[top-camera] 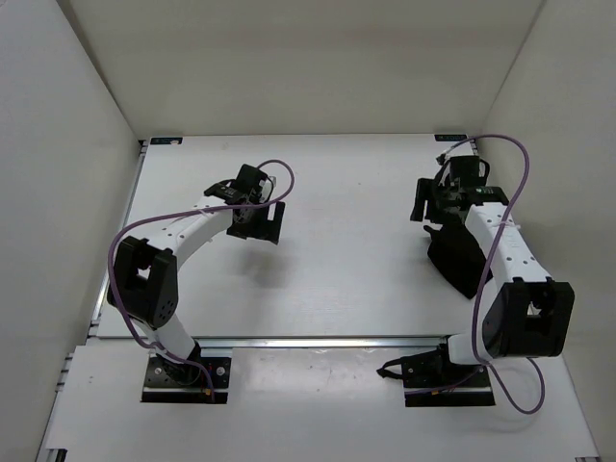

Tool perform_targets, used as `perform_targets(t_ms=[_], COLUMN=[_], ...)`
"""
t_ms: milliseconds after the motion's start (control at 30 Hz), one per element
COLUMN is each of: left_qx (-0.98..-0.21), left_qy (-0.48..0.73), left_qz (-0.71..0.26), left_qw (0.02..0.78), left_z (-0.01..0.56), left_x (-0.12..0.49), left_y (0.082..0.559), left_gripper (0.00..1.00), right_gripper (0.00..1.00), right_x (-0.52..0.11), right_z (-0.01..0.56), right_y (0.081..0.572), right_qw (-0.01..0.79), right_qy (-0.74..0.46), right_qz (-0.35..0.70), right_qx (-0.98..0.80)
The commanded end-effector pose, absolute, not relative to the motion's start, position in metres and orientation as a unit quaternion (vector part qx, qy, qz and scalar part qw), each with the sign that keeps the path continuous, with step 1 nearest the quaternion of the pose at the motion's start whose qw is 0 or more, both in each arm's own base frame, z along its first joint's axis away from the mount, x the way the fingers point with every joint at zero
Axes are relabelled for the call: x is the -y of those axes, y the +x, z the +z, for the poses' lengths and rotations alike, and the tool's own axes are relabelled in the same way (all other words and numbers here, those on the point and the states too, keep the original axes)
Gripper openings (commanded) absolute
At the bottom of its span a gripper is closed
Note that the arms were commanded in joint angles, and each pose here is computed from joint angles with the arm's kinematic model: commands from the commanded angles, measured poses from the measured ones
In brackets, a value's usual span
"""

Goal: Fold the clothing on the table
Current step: Grab the skirt from the pile

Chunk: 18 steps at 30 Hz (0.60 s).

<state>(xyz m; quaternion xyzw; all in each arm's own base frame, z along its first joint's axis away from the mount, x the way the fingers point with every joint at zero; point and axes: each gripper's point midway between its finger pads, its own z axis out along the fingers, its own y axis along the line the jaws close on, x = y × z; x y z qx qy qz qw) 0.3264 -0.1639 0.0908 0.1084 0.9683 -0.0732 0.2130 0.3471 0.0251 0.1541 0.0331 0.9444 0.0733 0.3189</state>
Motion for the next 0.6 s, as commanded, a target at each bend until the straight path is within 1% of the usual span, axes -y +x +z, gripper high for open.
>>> perform_targets(t_ms=[0,133,267,400,567], left_qx=[-0.957,-0.958,-0.959,-0.959,-0.959], left_qy=[0.115,0.112,0.118,0.113,0.111], left_qz=[-0.091,-0.086,-0.085,-0.085,-0.096], left_qw=[0.249,0.249,0.245,0.245,0.241], left_z=[0.116,0.116,0.114,0.114,0.116], left_x=[0.177,0.171,0.172,0.168,0.167], left_y=[0.338,0.338,0.331,0.328,0.320], left_gripper=[0.99,0.99,0.99,0.99,0.99], right_gripper=[0.61,0.59,0.52,0.54,0.54], right_x=[-0.002,0.022,0.023,0.013,-0.001], right_z=[0.136,0.125,0.113,0.101,0.068], right_y=[0.353,0.351,0.351,0.357,0.366], right_qw=[0.312,0.303,0.303,0.292,0.249], right_qy=[0.069,0.093,0.090,0.062,0.036], right_qz=[0.032,0.009,0.041,0.031,0.008], right_qx=[-0.947,-0.948,-0.948,-0.954,-0.968])
